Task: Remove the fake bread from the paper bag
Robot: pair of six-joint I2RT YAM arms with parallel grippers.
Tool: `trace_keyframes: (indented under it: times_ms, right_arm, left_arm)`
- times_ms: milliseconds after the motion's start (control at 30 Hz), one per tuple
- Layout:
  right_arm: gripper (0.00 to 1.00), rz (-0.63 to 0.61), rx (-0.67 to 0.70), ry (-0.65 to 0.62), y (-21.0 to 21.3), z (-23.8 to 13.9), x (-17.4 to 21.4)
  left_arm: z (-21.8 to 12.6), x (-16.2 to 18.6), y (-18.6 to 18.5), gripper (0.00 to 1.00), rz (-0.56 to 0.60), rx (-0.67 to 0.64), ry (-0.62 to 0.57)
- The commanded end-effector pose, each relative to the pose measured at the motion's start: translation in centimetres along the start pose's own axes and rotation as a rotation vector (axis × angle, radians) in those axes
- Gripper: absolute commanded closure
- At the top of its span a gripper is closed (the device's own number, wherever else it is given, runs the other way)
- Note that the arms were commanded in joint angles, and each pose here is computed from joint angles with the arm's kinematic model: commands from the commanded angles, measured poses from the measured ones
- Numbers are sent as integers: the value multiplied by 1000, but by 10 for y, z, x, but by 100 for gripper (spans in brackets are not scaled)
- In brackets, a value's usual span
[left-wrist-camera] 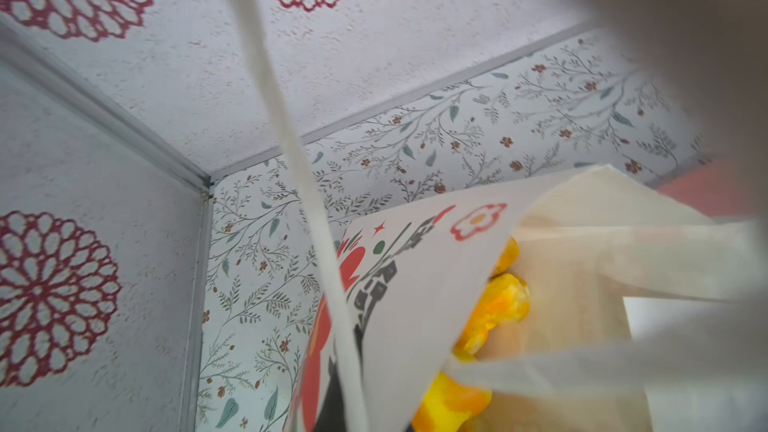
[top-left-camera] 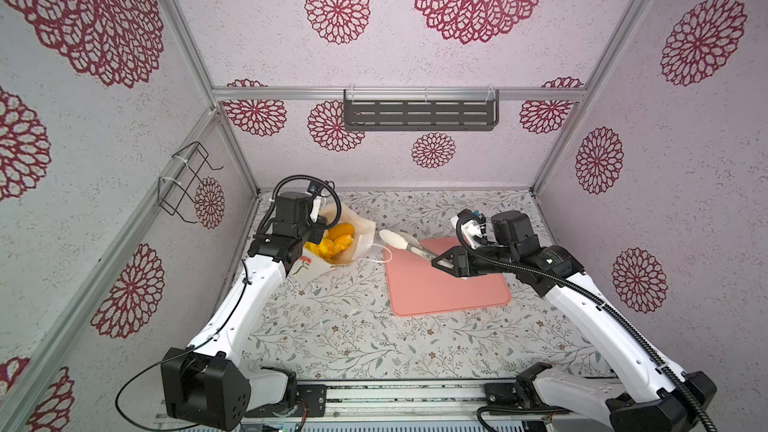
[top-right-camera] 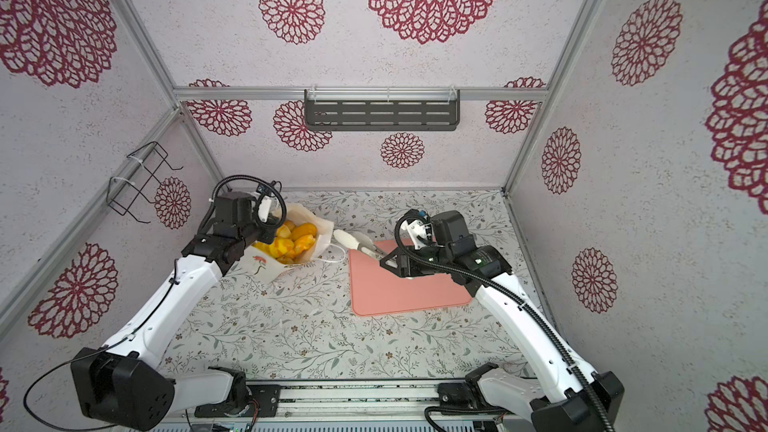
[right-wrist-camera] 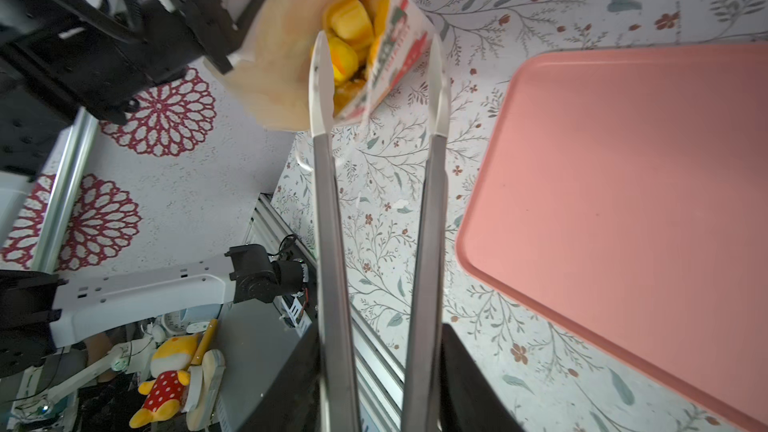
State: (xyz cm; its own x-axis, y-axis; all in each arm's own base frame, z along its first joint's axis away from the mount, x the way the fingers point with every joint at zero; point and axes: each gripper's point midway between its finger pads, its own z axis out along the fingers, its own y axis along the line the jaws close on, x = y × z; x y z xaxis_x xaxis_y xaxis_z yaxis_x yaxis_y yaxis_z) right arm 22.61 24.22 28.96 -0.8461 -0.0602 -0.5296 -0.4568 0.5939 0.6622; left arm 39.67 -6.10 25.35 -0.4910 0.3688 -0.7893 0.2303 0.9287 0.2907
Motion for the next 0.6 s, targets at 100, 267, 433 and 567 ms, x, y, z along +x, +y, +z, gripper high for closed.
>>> trace_keyframes:
  times_ms: [100, 267, 433, 567]
  right_arm:
    - [57, -41, -28, -48, 39, -9, -17]
    - [57, -82, 19, -34, 43, -20, -14]
    - [57, -122, 90, -31, 40, -31, -18]
    - [56, -132, 120, -26, 36, -36, -15]
  left_arm:
    - [-26, -22, -11, 100, 62, 32, -170]
    - [-20, -20, -3, 100, 117, -40, -150]
    - [2, -32, 35, 100, 113, -141, -131]
    - [17, -50, 57, 100, 138, -191, -152]
